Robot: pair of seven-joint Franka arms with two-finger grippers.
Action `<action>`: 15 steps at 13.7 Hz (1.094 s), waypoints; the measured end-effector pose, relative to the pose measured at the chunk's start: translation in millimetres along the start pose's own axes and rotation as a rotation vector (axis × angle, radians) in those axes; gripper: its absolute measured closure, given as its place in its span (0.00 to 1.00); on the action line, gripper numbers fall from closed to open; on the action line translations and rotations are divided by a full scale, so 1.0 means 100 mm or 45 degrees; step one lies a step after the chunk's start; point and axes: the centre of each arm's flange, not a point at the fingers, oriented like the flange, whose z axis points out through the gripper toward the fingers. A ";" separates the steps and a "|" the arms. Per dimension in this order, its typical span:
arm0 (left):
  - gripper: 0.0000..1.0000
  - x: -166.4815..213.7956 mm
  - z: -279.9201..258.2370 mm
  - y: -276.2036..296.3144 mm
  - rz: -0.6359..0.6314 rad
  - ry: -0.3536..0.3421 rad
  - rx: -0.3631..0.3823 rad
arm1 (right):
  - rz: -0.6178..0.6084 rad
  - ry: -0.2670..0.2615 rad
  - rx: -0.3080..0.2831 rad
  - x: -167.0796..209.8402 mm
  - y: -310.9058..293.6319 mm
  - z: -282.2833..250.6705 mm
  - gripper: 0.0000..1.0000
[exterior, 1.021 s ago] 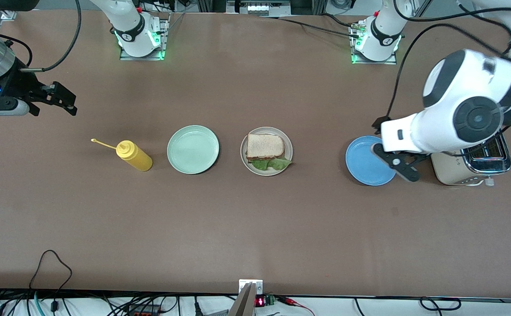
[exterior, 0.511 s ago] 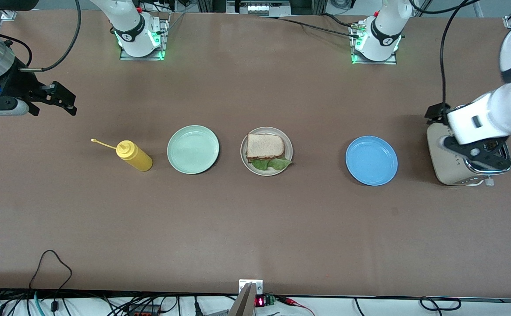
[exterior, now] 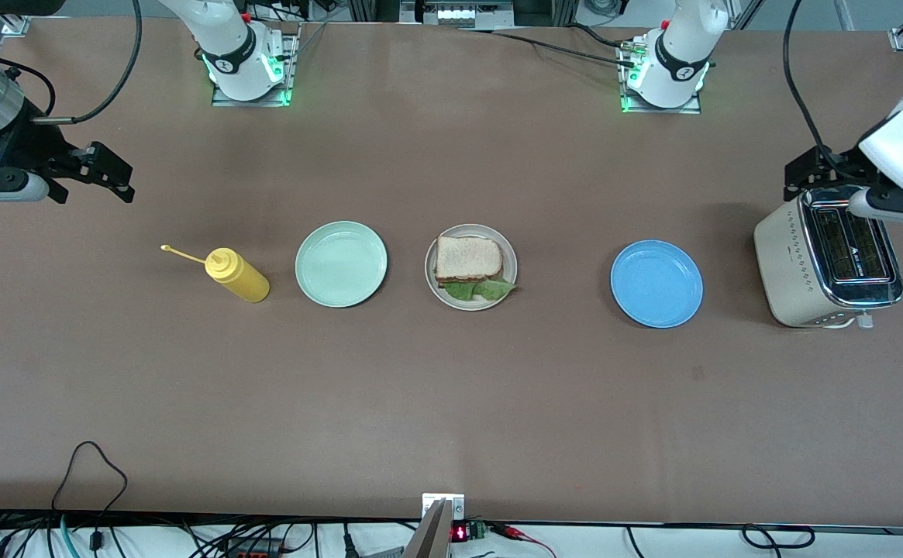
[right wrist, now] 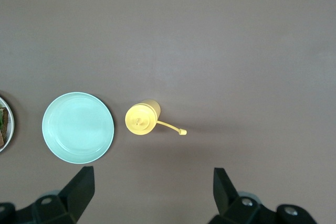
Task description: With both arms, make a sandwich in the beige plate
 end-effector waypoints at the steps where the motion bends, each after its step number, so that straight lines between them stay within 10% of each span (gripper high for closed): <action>1: 0.00 -0.06 0.03 0.02 -0.045 -0.003 -0.012 | 0.000 0.000 0.000 0.00 0.00 0.00 0.00; 15: 0.00 -0.11 0.10 0.04 -0.036 -0.012 -0.017 | 0.000 0.000 0.000 0.00 0.00 0.00 0.00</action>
